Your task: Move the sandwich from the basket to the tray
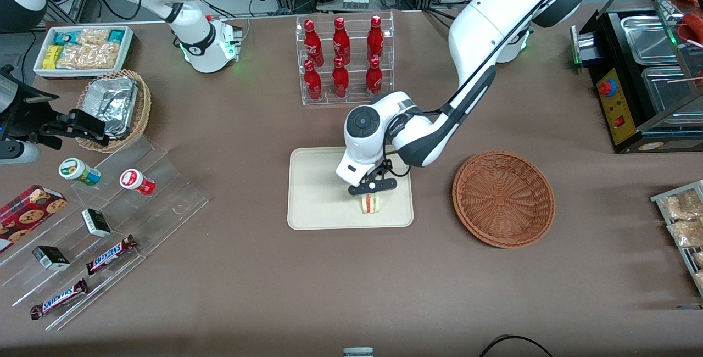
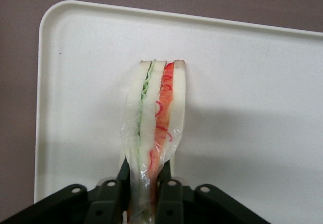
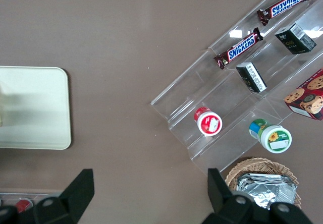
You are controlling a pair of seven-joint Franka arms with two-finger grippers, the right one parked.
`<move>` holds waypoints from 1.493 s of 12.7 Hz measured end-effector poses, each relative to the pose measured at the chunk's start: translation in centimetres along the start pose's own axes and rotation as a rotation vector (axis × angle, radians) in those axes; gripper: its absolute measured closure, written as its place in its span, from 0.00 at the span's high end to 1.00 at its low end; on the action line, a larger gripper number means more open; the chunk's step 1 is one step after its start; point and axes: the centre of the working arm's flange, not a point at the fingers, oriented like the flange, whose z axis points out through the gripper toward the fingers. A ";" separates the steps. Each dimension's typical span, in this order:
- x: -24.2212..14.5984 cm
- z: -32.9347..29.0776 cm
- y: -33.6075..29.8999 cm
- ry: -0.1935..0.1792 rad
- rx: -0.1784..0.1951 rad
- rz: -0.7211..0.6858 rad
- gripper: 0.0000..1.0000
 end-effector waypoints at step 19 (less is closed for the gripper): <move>7.5 -26.7 -17.7 -0.036 0.075 -0.167 1.00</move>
